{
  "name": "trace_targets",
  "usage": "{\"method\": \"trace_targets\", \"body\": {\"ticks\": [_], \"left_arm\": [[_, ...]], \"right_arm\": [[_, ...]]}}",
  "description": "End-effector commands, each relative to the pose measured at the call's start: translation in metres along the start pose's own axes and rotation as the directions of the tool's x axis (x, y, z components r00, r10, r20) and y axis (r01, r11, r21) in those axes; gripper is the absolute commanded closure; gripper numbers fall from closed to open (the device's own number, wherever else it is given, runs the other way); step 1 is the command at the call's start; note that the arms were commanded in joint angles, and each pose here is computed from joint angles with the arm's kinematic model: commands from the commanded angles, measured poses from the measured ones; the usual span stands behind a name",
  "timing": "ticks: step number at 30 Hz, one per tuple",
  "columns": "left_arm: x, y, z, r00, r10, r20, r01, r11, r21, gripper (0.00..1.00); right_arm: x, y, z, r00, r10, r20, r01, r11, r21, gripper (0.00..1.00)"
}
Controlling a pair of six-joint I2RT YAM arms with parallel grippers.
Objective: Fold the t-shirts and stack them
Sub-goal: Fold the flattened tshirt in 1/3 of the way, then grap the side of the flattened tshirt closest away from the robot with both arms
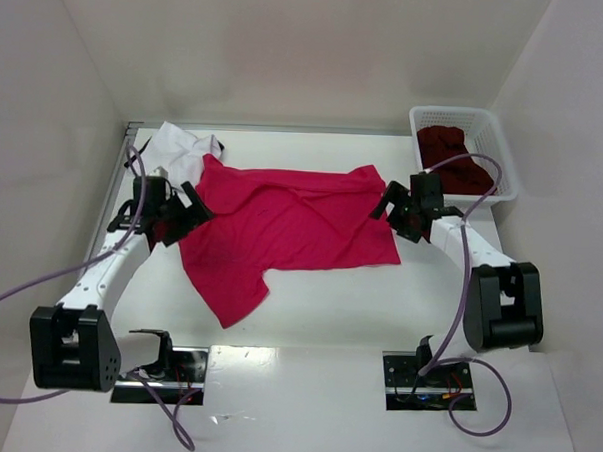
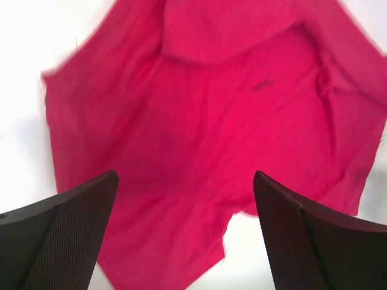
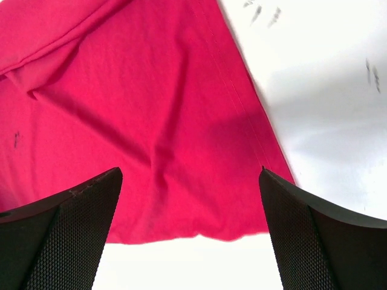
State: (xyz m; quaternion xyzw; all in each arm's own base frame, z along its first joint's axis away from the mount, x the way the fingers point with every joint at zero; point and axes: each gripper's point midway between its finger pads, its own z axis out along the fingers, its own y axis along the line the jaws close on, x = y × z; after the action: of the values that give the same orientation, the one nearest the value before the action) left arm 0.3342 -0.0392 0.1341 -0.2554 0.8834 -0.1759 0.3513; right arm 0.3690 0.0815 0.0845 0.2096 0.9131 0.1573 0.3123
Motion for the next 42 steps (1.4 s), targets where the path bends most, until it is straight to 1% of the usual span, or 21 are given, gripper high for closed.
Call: {"method": "trace_targets", "body": {"ticks": [1,2,4,5,6,7,8,9,10,11,12,15,20,23,26,29,32,36,38,42], "left_arm": [[0.008,0.000,-0.015,0.992,-0.121,0.039,0.121,0.993,0.004,0.00],[0.009,0.000,-0.024,0.990,-0.128,0.063,0.128,0.992,0.005,0.00],[0.025,0.012,-0.027,0.980,-0.193,0.058,0.194,0.981,-0.025,0.00],[0.023,0.009,-0.037,0.973,-0.213,0.086,0.213,0.977,0.006,0.00],[0.030,0.013,-0.040,0.961,-0.261,0.087,0.262,0.965,-0.005,0.00],[0.038,0.022,-0.040,0.954,-0.287,0.091,0.290,0.957,-0.027,0.00],[0.037,0.022,-0.051,0.942,-0.310,0.127,0.313,0.950,-0.002,0.00],[0.041,0.032,-0.055,0.929,-0.334,0.157,0.343,0.939,-0.030,0.00],[0.043,0.034,-0.059,0.909,-0.378,0.178,0.388,0.922,-0.020,0.02],[0.044,0.036,-0.068,0.896,-0.391,0.210,0.397,0.918,0.012,0.04],[0.047,0.038,-0.072,0.890,-0.401,0.215,0.406,0.914,0.024,0.05],[0.054,0.045,-0.074,0.888,-0.400,0.225,0.408,0.913,0.015,0.05],[0.083,0.062,-0.052,0.918,-0.374,0.133,0.386,0.918,-0.088,0.05],[0.088,0.067,-0.048,0.918,-0.374,0.131,0.386,0.918,-0.091,0.06],[0.101,0.071,-0.041,0.920,-0.377,0.103,0.386,0.918,-0.089,0.09],[0.102,0.073,-0.038,0.920,-0.377,0.106,0.386,0.919,-0.086,0.11],[0.105,0.078,-0.034,0.928,-0.361,0.097,0.370,0.922,-0.114,0.13],[0.104,0.080,-0.025,0.940,-0.332,0.083,0.341,0.931,-0.132,0.13],[0.113,0.090,-0.018,0.944,-0.324,0.061,0.329,0.927,-0.179,0.13],[0.113,0.094,-0.013,0.959,-0.277,0.053,0.282,0.939,-0.195,0.15]], "right_arm": [[0.004,-0.006,-0.016,0.997,0.055,0.047,-0.056,0.998,0.020,0.01],[0.008,-0.008,-0.015,0.997,0.064,0.039,-0.066,0.998,0.026,0.01],[0.015,-0.013,-0.014,0.996,0.082,0.031,-0.083,0.996,0.032,0.01],[0.019,-0.015,-0.013,0.995,0.098,0.023,-0.099,0.994,0.039,0.01],[0.016,-0.012,-0.015,0.993,0.109,0.039,-0.110,0.994,0.025,0.01],[0.022,-0.015,-0.013,0.994,0.110,0.021,-0.111,0.993,0.028,0.01],[0.021,-0.014,-0.015,0.993,0.109,0.033,-0.110,0.994,0.018,0.01],[0.017,-0.010,-0.018,0.991,0.123,0.050,-0.123,0.992,0.003,0.01],[0.021,-0.012,-0.017,0.990,0.136,0.042,-0.136,0.991,0.009,0.01],[0.016,-0.009,-0.020,0.989,0.135,0.059,-0.135,0.991,-0.006,0.01],[0.013,-0.004,-0.022,0.987,0.145,0.067,-0.143,0.989,-0.027,0.01],[0.018,-0.008,-0.019,0.988,0.145,0.054,-0.145,0.989,-0.015,0.01],[0.022,-0.015,-0.014,0.985,0.166,0.053,-0.167,0.986,0.014,0.01],[0.022,-0.018,-0.020,0.979,0.190,0.079,-0.193,0.981,0.020,0.01],[0.024,-0.018,-0.019,0.972,0.219,0.088,-0.220,0.975,0.008,0.01],[0.030,-0.020,-0.017,0.973,0.220,0.066,-0.221,0.975,0.012,0.01],[0.034,-0.022,-0.016,0.972,0.229,0.060,-0.230,0.973,0.018,0.01],[0.031,-0.022,-0.017,0.969,0.237,0.073,-0.239,0.971,0.017,0.01],[0.030,-0.023,-0.017,0.968,0.237,0.080,-0.240,0.971,0.023,0.01],[0.030,-0.023,-0.017,0.968,0.237,0.080,-0.240,0.971,0.023,0.01]]}}
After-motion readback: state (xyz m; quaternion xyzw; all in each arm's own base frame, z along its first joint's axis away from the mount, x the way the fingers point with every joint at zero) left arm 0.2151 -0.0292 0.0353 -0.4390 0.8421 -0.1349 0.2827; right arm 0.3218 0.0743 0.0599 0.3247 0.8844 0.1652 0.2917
